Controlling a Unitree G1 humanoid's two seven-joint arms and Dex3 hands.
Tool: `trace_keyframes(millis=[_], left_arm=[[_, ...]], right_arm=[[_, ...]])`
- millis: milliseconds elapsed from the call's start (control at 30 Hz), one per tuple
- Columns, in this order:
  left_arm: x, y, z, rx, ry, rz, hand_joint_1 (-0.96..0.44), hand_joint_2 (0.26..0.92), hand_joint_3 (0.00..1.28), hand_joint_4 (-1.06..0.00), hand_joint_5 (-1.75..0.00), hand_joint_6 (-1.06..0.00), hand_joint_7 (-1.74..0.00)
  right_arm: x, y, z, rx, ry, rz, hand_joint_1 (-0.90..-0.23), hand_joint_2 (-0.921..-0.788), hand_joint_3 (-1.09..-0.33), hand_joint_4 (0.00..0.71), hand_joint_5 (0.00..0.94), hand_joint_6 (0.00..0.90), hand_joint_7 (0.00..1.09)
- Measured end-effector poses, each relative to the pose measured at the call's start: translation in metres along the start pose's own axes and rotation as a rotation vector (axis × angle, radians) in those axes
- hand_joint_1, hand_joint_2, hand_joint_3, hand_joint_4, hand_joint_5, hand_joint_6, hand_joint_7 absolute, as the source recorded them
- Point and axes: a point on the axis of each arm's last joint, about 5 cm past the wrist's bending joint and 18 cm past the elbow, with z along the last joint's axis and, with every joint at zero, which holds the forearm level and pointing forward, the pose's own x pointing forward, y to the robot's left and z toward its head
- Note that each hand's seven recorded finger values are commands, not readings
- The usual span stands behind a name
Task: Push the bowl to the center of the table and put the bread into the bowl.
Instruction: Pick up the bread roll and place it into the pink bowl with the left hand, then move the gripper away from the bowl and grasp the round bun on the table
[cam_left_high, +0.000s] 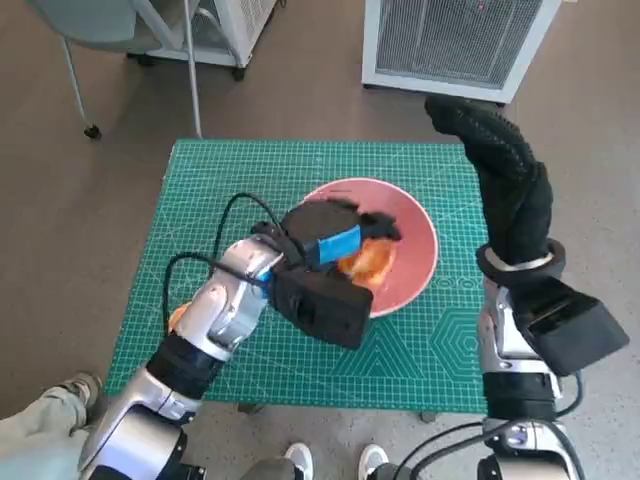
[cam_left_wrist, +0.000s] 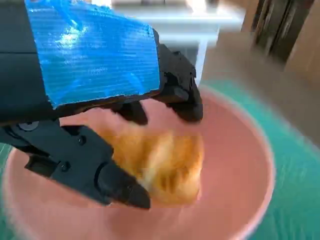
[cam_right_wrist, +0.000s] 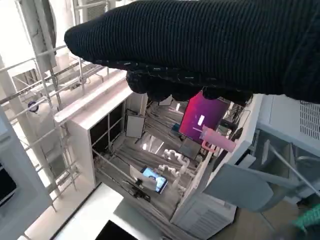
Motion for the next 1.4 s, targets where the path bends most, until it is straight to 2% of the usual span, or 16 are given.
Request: trace_keyframes(millis=[233, 400, 467, 600, 733, 867, 1000, 1200, 1400], left_arm=[[-0.006, 0.009, -0.006, -0.087, -0.024, 0.048, -0.48, 0.919, 0.01, 0.0, 0.0, -0.17, -0.14], [-0.023, 0.021, -0.009, -0.162, -0.06, 0.09, -0.49, 0.921, 0.03, 0.0, 0.0, -0.18, -0.14], [-0.033, 0.026, -0.011, -0.189, -0.084, 0.126, -0.49, 0.921, 0.06, -0.04, -0.02, -0.22, -0.15], [-0.064, 0.034, -0.023, -0.236, -0.18, 0.251, -0.52, 0.921, 0.11, -0.2, -0.05, -0.33, -0.2], [-0.096, 0.038, -0.04, -0.231, -0.216, 0.35, -0.56, 0.921, 0.13, -0.25, -0.06, -0.36, -0.21], [-0.132, 0.039, -0.06, -0.227, -0.157, 0.384, -0.58, 0.921, 0.12, -0.24, -0.04, -0.34, -0.2], [-0.167, 0.04, -0.072, -0.223, -0.063, 0.353, -0.6, 0.92, 0.06, -0.22, -0.02, -0.3, -0.16], [-0.204, 0.043, -0.075, -0.186, 0.059, 0.274, -0.61, 0.885, 0.01, -0.21, 0.0, -0.28, -0.13], [-0.223, 0.043, -0.071, -0.164, 0.153, 0.203, -0.6, 0.838, 0.0, -0.2, 0.0, -0.27, -0.1]], right_arm=[[0.0002, 0.0, 0.0, -0.001, 0.0, 0.0, -0.696, -0.921, -0.864, 0.257, 0.0, -0.001, 0.66], [0.0002, 0.001, 0.0, 0.0, 0.0, 0.0, -0.694, -0.921, -0.864, 0.257, 0.0, -0.001, 0.66], [0.0008, 0.002, 0.001, 0.003, -0.003, 0.002, -0.694, -0.921, -0.865, 0.256, 0.0, -0.001, 0.65], [0.0014, 0.004, 0.002, 0.009, -0.009, 0.0, -0.693, -0.921, -0.865, 0.256, 0.0, -0.001, 0.65], [0.0016, 0.005, 0.002, 0.012, -0.014, -0.002, -0.692, -0.921, -0.865, 0.256, 0.0, -0.001, 0.65], [0.001, 0.006, 0.002, 0.017, -0.015, -0.003, -0.692, -0.921, -0.863, 0.257, 0.0, -0.001, 0.65], [0.0002, 0.007, 0.002, 0.019, -0.013, -0.005, -0.687, -0.921, -0.864, 0.257, 0.001, -0.001, 0.65], [-0.0006, 0.008, 0.0, 0.028, -0.004, -0.008, -0.685, -0.921, -0.862, 0.258, 0.001, -0.001, 0.65], [-0.0012, 0.012, -0.005, 0.048, 0.016, -0.009, -0.686, -0.921, -0.858, 0.26, 0.002, -0.001, 0.66]])
